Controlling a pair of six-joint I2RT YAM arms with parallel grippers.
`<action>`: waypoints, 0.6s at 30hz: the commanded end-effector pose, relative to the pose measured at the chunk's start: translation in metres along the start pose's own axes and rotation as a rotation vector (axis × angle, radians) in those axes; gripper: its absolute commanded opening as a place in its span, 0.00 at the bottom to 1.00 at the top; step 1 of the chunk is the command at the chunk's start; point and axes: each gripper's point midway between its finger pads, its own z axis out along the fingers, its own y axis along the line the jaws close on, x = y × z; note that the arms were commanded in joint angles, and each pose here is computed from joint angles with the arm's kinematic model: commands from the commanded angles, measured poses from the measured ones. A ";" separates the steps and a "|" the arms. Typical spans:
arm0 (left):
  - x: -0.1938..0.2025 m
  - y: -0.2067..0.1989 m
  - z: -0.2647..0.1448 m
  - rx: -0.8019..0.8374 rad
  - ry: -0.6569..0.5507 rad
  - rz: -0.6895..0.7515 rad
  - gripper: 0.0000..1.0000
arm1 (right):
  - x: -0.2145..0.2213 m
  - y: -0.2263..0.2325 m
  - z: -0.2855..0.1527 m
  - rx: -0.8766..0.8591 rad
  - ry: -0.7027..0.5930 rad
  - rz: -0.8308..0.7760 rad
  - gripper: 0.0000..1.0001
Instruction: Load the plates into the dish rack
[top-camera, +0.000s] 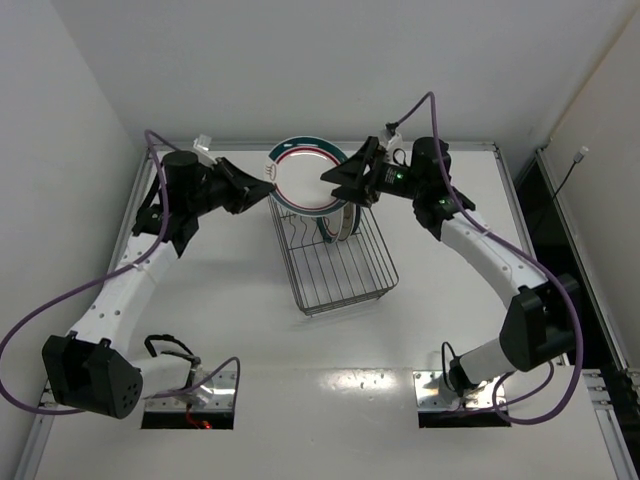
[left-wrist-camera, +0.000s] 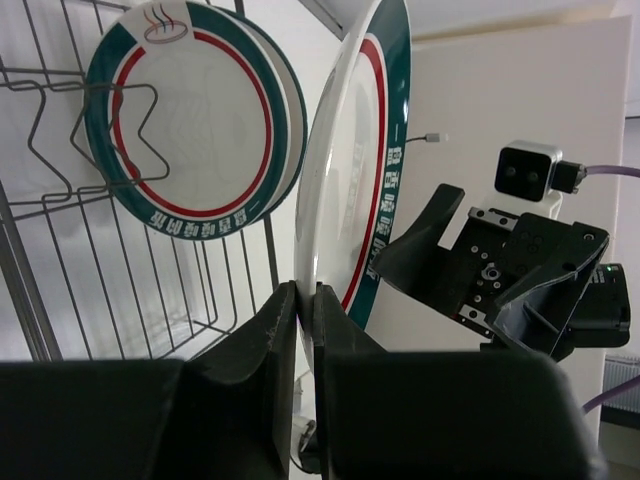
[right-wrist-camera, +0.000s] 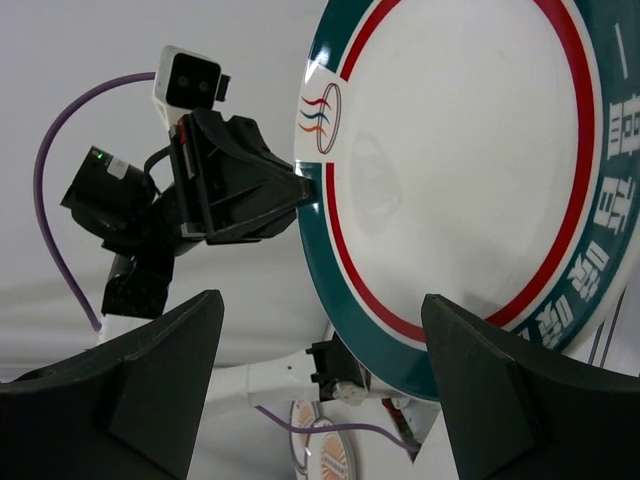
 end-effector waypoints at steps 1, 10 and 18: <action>-0.022 -0.057 -0.022 0.137 -0.083 0.073 0.00 | -0.009 0.015 -0.007 -0.035 -0.035 -0.057 0.77; -0.034 -0.057 -0.027 0.121 -0.103 0.095 0.00 | -0.044 0.010 -0.054 0.047 -0.136 -0.098 0.77; -0.036 -0.073 -0.031 0.156 -0.100 0.103 0.00 | -0.037 -0.016 -0.056 0.071 -0.132 -0.033 0.77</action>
